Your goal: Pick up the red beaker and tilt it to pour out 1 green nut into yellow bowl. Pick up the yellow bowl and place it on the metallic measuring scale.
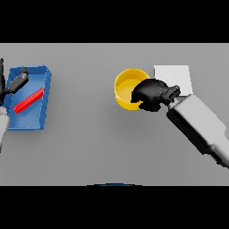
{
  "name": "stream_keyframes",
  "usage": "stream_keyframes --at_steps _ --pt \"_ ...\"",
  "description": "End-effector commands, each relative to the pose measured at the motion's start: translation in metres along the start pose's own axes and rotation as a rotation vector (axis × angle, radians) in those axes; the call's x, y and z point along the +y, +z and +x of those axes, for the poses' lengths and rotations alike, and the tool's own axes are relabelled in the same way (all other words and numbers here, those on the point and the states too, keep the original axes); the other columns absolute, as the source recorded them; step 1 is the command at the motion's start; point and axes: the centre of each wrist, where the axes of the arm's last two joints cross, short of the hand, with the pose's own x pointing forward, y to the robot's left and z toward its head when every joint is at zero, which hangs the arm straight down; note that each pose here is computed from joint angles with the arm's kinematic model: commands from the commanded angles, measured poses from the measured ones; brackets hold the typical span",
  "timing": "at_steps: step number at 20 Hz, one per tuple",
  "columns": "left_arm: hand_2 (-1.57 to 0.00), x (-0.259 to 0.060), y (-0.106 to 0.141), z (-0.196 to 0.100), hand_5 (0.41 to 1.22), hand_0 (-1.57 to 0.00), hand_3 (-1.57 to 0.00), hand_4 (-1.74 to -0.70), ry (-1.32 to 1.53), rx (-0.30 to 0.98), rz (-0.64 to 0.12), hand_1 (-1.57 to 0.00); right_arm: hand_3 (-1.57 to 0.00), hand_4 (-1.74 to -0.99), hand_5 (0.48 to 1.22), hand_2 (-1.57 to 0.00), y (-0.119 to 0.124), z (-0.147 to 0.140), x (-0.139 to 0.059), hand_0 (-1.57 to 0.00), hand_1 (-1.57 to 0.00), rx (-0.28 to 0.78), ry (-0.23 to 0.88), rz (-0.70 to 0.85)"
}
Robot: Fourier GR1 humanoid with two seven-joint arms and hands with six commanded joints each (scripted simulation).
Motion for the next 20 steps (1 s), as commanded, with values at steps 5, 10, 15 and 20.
stream_keyframes --at_steps 5,10,15,20 --pt "0.00 0.000 0.003 0.000 0.704 0.00 0.00 -0.74 -0.003 0.004 0.003 0.00 -1.28 -1.741 1.220 -1.48 0.017 -0.021 -0.009 -1.57 -1.57 0.071 -0.036 -0.051" --pt "0.00 0.000 0.004 0.001 0.708 0.00 0.00 -0.74 -0.001 0.015 -0.003 0.00 -1.21 -1.741 1.221 -1.54 0.033 -0.065 -0.015 -1.57 -1.57 0.201 -0.049 -0.125" --pt "0.00 0.003 0.006 0.003 0.696 0.00 0.00 -0.73 -0.007 0.013 -0.008 0.00 -1.17 -1.741 1.221 -1.51 0.038 -0.102 -0.007 -1.57 -1.57 0.293 -0.114 -0.155" --pt "0.00 0.004 0.005 0.001 0.682 0.00 0.00 -0.72 -0.012 0.010 -0.003 0.00 -1.28 -1.741 1.221 -1.44 0.039 -0.128 0.021 -1.57 -1.57 0.363 -0.143 -0.154"
